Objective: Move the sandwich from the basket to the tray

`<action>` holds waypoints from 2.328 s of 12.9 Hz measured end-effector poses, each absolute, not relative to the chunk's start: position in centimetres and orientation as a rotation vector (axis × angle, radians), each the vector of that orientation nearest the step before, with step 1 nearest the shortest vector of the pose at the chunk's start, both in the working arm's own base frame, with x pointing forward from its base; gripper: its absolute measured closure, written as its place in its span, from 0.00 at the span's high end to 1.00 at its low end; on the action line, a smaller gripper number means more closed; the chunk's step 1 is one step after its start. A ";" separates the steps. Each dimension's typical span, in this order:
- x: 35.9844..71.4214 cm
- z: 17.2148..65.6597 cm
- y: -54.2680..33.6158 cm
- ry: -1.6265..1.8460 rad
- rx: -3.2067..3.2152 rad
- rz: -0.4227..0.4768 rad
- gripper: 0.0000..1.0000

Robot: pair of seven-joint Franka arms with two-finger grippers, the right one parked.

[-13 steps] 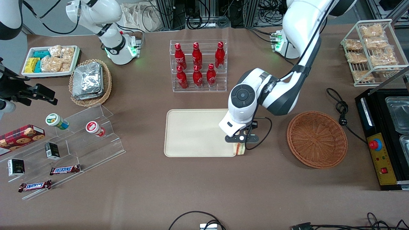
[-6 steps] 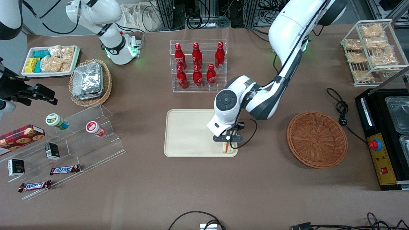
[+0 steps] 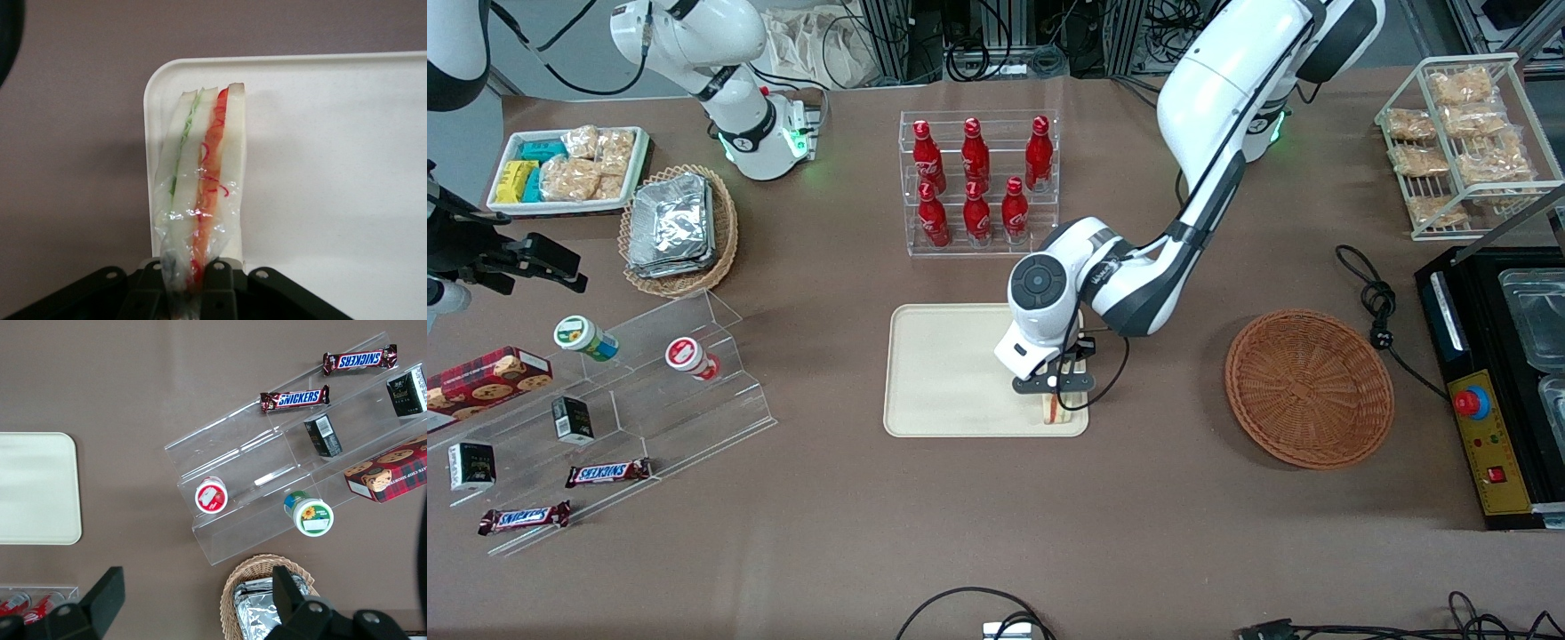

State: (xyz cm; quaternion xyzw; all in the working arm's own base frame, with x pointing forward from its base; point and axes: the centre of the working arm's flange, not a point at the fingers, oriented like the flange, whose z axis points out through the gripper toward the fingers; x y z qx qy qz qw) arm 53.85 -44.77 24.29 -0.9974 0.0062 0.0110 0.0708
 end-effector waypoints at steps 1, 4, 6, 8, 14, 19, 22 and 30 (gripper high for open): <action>53.6 23.9 -44.8 0.019 -2.992 0.032 0.16; 53.5 23.7 -44.7 -0.015 -2.986 0.028 0.16; 53.6 23.7 -44.7 -0.026 -2.986 0.022 0.22; 53.7 23.8 -44.7 -0.030 -2.987 0.008 0.44; 54.7 28.8 -44.3 -0.094 -3.030 -0.110 1.00; 58.2 40.4 -35.9 -0.073 -3.099 -0.186 1.00; 60.3 46.3 -26.1 -0.116 -3.094 -0.190 1.00; 52.8 55.3 -10.9 -0.111 -3.092 0.071 1.00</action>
